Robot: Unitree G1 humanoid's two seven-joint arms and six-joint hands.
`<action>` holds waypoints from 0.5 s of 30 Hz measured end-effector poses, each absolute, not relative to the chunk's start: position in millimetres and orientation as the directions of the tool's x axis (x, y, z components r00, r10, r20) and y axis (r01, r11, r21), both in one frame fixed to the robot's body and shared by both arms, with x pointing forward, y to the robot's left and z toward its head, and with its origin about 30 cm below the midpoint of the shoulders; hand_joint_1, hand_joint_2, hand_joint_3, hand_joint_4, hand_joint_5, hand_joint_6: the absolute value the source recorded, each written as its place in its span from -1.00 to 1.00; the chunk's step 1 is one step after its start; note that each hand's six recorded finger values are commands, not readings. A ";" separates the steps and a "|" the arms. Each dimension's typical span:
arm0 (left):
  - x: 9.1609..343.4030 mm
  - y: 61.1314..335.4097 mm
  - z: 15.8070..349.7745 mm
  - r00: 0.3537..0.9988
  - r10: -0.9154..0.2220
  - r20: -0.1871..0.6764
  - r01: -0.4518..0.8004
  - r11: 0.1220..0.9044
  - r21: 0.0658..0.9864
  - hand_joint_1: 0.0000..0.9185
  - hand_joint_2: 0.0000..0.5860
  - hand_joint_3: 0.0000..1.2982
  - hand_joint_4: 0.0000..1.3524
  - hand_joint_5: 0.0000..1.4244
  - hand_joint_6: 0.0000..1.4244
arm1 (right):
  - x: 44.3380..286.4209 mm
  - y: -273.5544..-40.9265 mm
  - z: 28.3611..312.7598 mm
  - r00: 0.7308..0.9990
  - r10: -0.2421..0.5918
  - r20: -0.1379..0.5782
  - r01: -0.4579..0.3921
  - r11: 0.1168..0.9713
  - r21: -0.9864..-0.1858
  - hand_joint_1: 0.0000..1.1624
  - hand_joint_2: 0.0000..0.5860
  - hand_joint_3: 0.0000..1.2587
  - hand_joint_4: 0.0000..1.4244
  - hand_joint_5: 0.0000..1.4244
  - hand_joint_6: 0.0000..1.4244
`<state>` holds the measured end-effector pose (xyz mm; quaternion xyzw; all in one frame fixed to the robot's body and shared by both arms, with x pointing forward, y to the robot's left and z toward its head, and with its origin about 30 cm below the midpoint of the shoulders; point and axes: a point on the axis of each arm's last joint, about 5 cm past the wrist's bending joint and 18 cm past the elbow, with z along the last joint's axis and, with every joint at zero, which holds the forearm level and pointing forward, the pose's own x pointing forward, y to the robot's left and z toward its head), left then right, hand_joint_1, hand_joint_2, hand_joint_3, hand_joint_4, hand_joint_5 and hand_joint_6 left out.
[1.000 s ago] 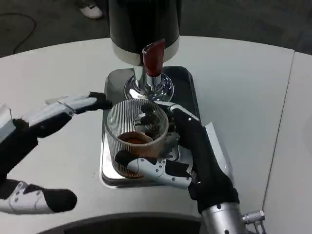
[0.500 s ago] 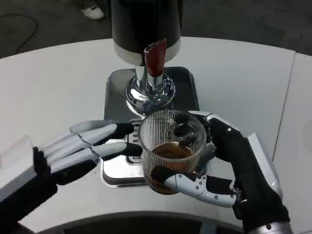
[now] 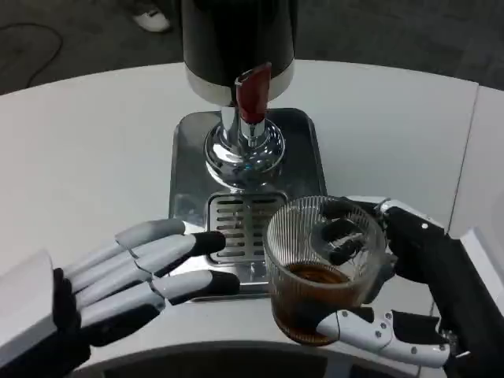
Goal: Grasp the cup under the faucet to collect the drink, then remove the cup.
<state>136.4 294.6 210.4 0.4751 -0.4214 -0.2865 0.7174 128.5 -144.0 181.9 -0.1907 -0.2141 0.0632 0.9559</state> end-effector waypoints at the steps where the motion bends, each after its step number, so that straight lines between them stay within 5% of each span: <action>1: 135.5 294.7 209.9 0.482 -0.812 0.329 0.015 0.384 0.923 -1.00 -0.68 -0.74 -1.00 -0.89 -0.96 | 127.0 -144.3 183.0 0.899 0.205 0.387 -0.042 0.920 -0.390 0.54 -0.54 0.14 0.13 0.37 0.30; 15: 124.5 298.0 213.5 0.458 -0.836 0.302 -0.029 0.326 0.945 -1.00 -0.68 -0.87 -1.00 -0.97 -1.00 | 109.9 -146.1 188.9 0.901 0.225 0.370 -0.069 0.918 -0.390 0.54 -0.54 0.14 0.14 0.37 0.30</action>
